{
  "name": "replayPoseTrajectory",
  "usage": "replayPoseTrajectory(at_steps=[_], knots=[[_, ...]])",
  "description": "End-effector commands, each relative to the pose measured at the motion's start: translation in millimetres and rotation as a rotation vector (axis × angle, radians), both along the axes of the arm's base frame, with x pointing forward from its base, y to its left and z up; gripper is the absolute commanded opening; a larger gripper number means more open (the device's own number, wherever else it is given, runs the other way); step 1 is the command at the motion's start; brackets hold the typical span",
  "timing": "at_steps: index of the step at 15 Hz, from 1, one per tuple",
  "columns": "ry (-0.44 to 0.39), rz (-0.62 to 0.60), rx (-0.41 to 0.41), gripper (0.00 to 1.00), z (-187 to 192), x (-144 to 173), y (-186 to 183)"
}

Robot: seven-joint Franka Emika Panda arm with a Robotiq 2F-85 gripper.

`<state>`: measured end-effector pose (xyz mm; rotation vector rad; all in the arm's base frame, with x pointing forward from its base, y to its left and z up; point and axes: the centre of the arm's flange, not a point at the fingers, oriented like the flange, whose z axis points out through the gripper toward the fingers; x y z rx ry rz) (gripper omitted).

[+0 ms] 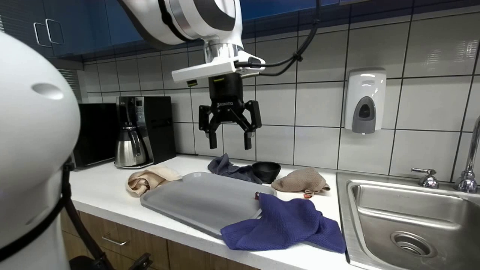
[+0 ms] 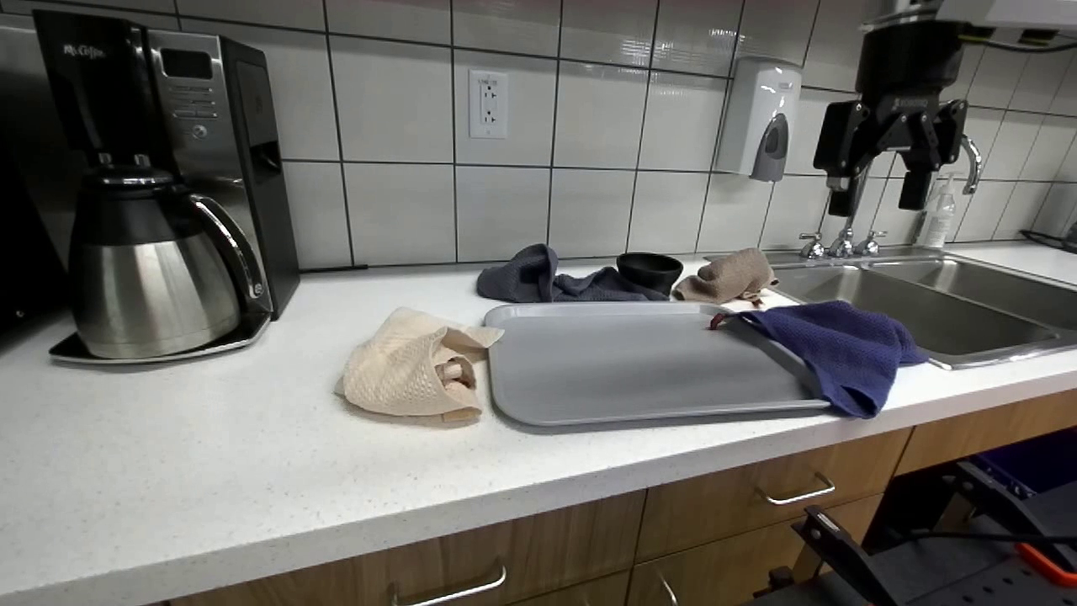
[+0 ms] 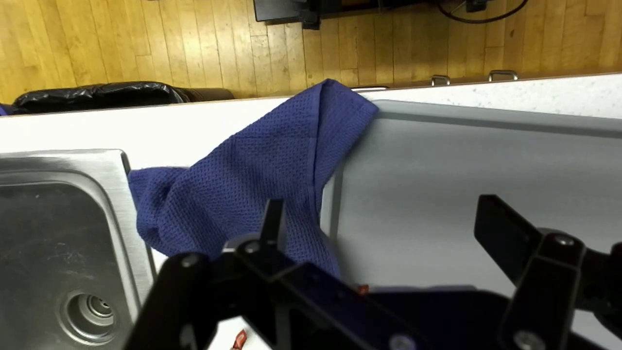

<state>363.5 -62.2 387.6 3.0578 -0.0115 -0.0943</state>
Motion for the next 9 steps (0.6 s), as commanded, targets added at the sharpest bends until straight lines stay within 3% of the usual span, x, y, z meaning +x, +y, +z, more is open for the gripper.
replayPoseTrajectory(at_steps=[1, 9], knots=[[0.005, 0.080, -0.012, 1.00, -22.0, 9.0, -27.7], [0.006, 0.232, -0.010, 1.00, -63.4, 33.0, -75.3]])
